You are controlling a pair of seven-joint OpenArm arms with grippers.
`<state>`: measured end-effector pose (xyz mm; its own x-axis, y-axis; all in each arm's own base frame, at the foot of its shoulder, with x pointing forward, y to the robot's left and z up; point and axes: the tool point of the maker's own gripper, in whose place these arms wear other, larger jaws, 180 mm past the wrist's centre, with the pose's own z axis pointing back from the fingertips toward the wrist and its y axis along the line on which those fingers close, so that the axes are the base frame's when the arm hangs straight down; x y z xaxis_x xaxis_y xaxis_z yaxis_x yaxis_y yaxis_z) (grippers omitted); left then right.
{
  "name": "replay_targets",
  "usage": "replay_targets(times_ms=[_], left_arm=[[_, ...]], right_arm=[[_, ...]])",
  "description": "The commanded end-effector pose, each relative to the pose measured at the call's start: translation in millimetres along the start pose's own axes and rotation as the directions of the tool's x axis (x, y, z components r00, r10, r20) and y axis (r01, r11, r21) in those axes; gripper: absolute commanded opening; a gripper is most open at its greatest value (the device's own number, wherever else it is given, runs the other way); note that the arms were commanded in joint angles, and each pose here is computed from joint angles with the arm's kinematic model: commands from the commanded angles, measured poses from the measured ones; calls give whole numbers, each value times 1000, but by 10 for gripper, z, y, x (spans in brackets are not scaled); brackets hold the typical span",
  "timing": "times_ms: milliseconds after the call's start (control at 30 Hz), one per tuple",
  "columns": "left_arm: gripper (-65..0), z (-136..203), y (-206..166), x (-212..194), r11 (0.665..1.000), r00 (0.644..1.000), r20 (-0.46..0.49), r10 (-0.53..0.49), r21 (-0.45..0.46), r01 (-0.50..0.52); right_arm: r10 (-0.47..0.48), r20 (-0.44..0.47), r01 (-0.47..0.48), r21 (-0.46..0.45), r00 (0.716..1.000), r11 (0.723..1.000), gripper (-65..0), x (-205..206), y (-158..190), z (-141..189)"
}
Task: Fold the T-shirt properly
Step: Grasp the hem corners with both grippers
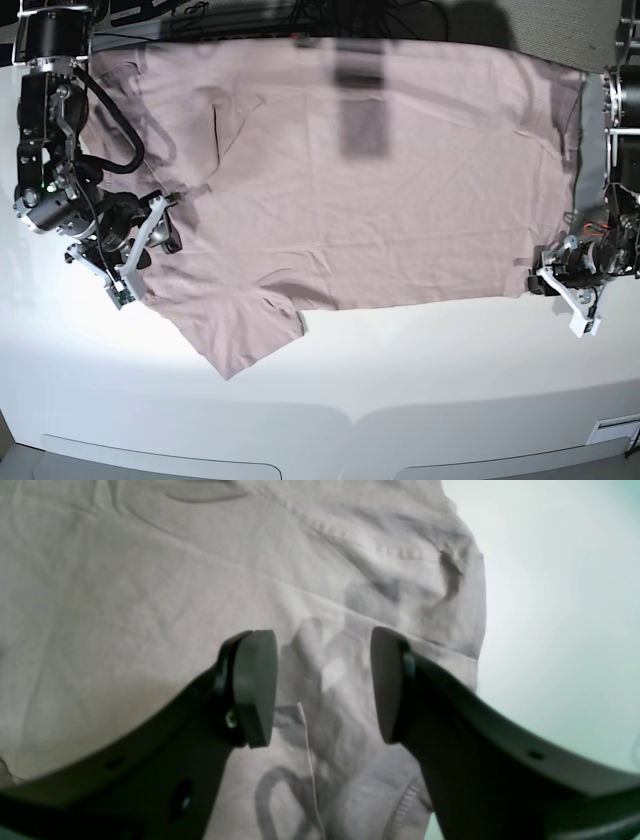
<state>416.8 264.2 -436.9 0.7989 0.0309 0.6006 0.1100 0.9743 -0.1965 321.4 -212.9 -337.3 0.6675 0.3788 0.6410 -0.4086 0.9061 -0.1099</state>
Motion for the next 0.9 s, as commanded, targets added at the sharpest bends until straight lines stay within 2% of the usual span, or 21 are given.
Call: replay_targets(times_ms=[0,67,133,233,467,567,700,867], left_arm=[[-399,58,33,146,1000,1000,17,-11,1,11],[-405,56,31,139,1000,1000,15,-11,1,11],[-460,56,31,156,1000,1000,24,-11,1,11],[-650,59,32,205,1000,999,51,-11,1,11],[-650,59,30,218,1000,998,57,-12,1,12],[-650,60,29,220,1000,998,57,-11,1,11],[-650,61,29,227,1000,998,58,-12,1,12],[-650,59,27,224,1000,998,58,-12,1,12]], right_arm=[[10,43,-9,-18,999,1000,-349,145,-78,57],[10,55,-9,-19,998,1000,-349,167,-78,58],[10,74,-9,-19,997,1000,-349,201,-78,60],[11,87,-9,-19,996,1000,-349,225,-78,62],[11,91,-9,-19,996,1000,-349,232,-78,63],[15,122,-11,-35,992,999,-349,310,-119,69],[-64,124,74,-76,990,994,-349,407,-371,-28],[-168,76,175,-96,983,980,-348,501,-649,-369]])
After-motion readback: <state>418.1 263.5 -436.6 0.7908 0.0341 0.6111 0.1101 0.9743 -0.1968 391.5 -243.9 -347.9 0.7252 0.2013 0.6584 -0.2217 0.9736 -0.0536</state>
